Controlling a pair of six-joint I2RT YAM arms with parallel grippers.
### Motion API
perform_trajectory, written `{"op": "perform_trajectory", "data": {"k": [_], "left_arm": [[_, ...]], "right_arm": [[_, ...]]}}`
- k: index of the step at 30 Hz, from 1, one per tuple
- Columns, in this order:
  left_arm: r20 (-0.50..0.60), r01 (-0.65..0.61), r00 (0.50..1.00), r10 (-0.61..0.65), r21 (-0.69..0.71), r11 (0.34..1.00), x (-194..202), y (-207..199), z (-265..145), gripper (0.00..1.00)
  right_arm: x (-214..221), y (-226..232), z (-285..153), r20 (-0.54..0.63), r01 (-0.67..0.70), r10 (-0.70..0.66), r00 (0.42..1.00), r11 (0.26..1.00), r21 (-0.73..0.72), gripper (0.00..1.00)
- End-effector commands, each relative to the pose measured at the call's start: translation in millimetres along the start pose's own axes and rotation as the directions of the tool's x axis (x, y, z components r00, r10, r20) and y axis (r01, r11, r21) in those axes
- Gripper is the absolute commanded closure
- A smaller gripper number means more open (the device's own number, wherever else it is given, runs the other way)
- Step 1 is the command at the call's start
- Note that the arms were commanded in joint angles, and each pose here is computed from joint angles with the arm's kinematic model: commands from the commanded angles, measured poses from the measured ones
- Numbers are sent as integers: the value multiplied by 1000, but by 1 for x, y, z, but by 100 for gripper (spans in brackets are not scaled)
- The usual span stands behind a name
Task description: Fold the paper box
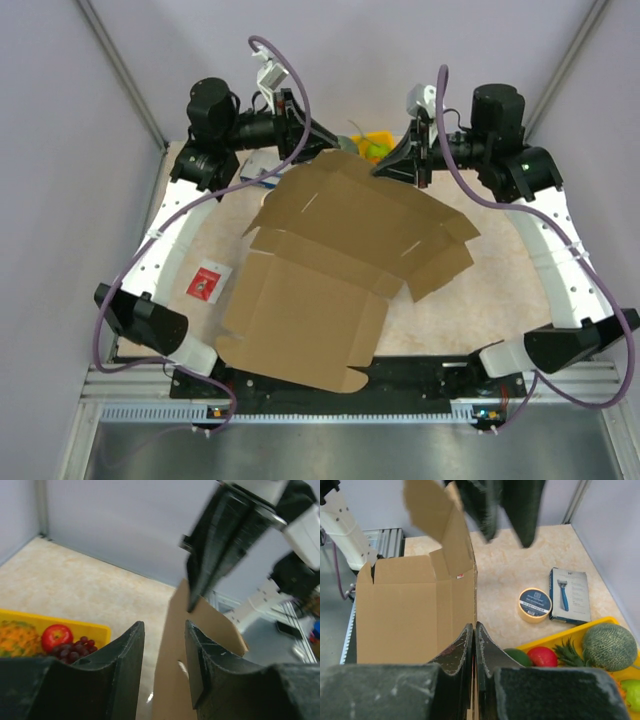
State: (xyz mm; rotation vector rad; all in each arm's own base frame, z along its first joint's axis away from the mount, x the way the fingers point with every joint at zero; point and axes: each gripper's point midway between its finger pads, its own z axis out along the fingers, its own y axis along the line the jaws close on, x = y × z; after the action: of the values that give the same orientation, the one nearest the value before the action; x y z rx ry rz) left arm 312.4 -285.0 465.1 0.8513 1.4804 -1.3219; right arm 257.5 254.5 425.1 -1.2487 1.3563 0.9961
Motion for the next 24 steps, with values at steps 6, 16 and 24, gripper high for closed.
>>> {"op": "perform_trajectory", "data": {"k": [6, 16, 24], "left_arm": [[17, -115, 993, 116, 324, 939, -2, -64, -14, 56], [-5, -106, 994, 107, 125, 986, 3, -19, 10, 60], [-36, -221, 974, 225, 91, 971, 11, -17, 23, 54]], "right_arm": [[-34, -27, -2, 58, 64, -66, 996, 998, 26, 100], [-44, -13, 0, 106, 54, -48, 993, 997, -55, 100], [-42, -9, 4, 116, 35, -24, 993, 995, -96, 100]]}}
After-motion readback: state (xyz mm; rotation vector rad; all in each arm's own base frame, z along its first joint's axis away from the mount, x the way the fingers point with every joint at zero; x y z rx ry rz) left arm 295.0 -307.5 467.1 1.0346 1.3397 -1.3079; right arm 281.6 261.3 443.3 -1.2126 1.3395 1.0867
